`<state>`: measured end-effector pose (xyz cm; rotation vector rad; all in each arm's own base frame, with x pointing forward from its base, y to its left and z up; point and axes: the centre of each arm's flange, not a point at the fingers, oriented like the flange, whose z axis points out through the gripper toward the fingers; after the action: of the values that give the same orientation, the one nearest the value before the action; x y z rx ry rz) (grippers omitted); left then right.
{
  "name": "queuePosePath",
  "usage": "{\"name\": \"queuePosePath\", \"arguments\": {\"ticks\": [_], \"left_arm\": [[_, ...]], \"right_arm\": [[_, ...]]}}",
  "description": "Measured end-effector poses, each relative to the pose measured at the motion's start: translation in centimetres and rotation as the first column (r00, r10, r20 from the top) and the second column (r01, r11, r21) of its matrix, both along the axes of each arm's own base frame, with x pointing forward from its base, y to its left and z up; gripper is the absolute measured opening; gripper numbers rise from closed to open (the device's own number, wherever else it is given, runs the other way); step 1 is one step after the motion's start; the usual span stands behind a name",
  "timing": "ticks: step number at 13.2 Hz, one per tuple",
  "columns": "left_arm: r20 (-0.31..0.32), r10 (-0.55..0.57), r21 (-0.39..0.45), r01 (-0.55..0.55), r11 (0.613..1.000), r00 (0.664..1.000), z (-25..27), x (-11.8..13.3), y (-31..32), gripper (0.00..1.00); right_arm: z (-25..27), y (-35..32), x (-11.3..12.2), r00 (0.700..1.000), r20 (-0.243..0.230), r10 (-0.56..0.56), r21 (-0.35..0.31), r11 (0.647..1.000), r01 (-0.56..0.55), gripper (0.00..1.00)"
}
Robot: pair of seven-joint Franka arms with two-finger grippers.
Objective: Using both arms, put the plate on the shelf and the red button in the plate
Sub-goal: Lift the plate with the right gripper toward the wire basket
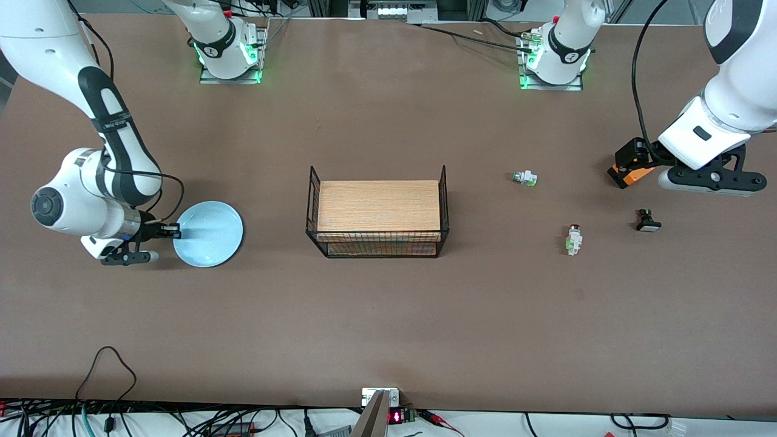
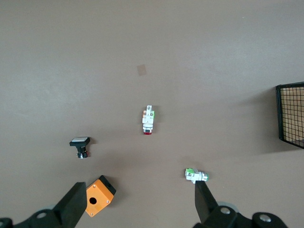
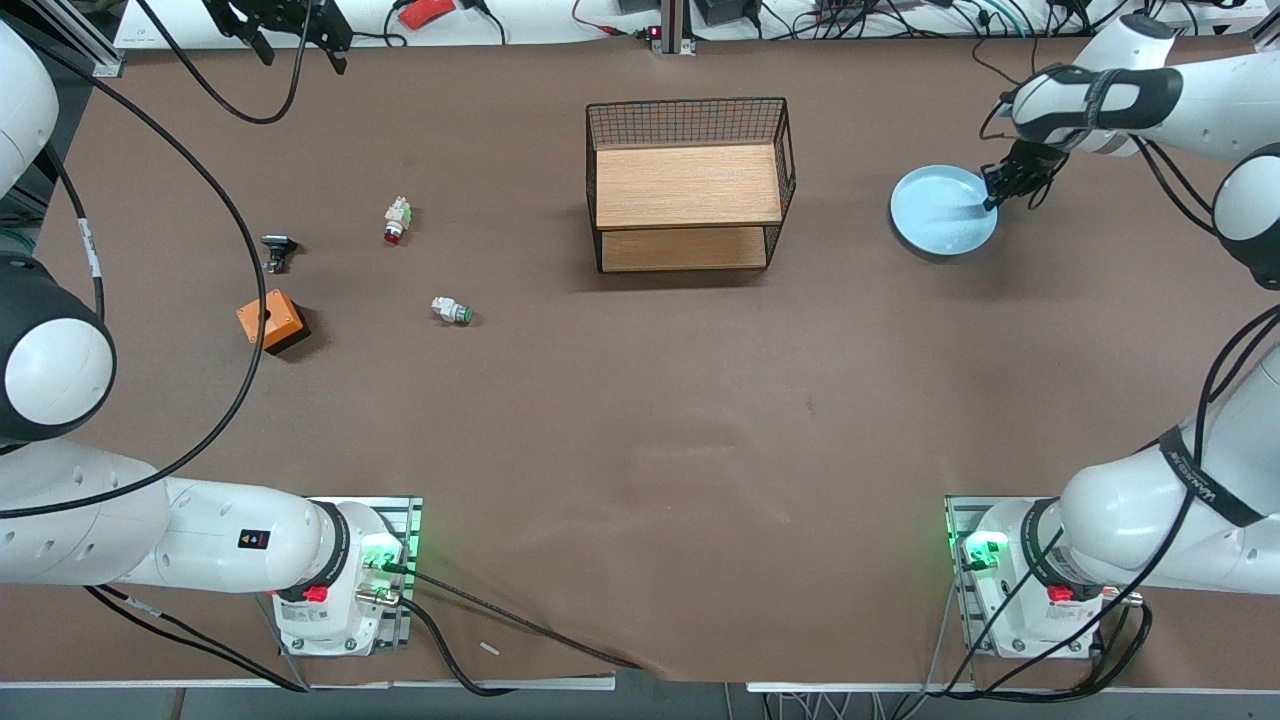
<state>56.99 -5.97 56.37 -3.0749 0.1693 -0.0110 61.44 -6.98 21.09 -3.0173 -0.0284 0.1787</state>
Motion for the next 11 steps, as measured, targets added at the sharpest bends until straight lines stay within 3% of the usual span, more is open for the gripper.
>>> {"name": "queuePosePath", "arguments": {"ticks": [6,9,11], "left_arm": [[0.000,0.000,0.000,0.000,1.000,1.000,0.0,0.0,0.0,1.00],[0.000,0.000,0.000,0.000,1.000,1.000,0.0,0.0,0.0,1.00],[0.000,0.000,0.000,0.000,1.000,1.000,0.0,0.0,0.0,1.00]], "right_arm": [[12.7,1.0,-1.2,0.986,-0.106,-0.128,0.043,0.990,0.133,0.03],[15.4,1.8,-1.9,0.976,-0.147,-0.163,0.100,0.979,0.179,0.03],[16.8,2.2,-2.4,0.962,-0.175,-0.208,0.104,0.968,0.228,0.03]]}}
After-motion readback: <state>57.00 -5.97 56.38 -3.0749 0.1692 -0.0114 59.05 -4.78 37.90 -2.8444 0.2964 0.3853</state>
